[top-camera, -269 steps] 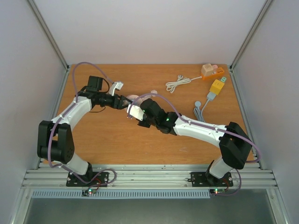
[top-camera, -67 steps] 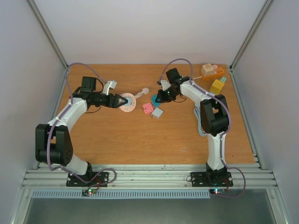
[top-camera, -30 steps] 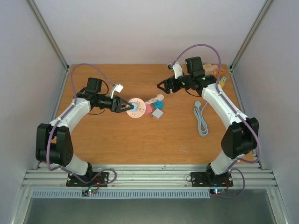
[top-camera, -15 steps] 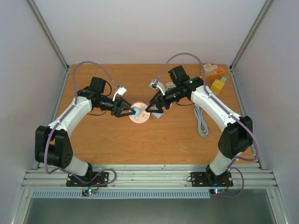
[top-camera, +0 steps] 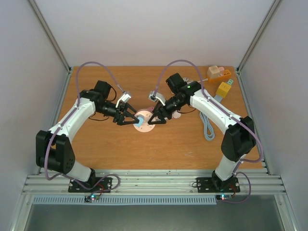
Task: Pull the plug off the socket
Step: Remove the plug from the socket.
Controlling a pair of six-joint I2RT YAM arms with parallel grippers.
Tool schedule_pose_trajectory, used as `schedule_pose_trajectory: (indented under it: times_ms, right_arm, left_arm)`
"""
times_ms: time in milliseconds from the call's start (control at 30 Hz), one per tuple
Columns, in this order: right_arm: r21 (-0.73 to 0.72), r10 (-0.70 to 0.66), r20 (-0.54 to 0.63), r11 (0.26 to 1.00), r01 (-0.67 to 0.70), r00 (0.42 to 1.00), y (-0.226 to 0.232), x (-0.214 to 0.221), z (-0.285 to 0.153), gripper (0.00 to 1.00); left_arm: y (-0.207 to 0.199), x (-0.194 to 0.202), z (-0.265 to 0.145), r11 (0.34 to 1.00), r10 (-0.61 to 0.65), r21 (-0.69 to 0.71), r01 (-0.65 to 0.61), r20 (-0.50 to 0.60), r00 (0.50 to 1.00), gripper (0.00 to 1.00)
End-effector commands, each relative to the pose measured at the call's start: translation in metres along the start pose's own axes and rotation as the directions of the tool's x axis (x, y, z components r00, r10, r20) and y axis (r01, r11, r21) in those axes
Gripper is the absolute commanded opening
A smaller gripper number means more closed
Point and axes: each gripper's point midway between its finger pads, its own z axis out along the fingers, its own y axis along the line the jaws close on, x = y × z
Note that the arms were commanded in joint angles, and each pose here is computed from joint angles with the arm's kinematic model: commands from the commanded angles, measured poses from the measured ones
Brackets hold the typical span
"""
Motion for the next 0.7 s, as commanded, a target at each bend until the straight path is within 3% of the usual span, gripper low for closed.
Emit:
schedule_pose_trajectory:
  times_ms: [0,433,600,667]
  right_arm:
    - [-0.065,-0.002,-0.011,0.998,0.001,1.0,0.01,0.003,0.004,0.73]
    - [-0.213,0.062,-0.02,0.975,-0.065,0.998,0.028,0.001,0.008,0.53]
    - [-0.222,0.07,-0.019,0.972,-0.073,0.997,0.03,0.0,0.008,0.27]
    - [-0.215,0.071,-0.022,0.974,-0.074,0.997,0.029,0.001,0.008,0.19]
  left_arm:
    - [-0.025,-0.02,-0.002,0.99,0.118,0.076,-0.122,0.06,0.991,0.0]
    - [-0.018,-0.018,0.003,0.99,0.13,0.047,-0.131,0.027,0.991,0.0]
    - [-0.016,-0.019,0.003,0.99,0.136,0.026,-0.137,0.026,0.99,0.01]
    - [-0.014,-0.02,0.003,0.987,0.157,0.015,-0.157,0.031,0.987,0.09]
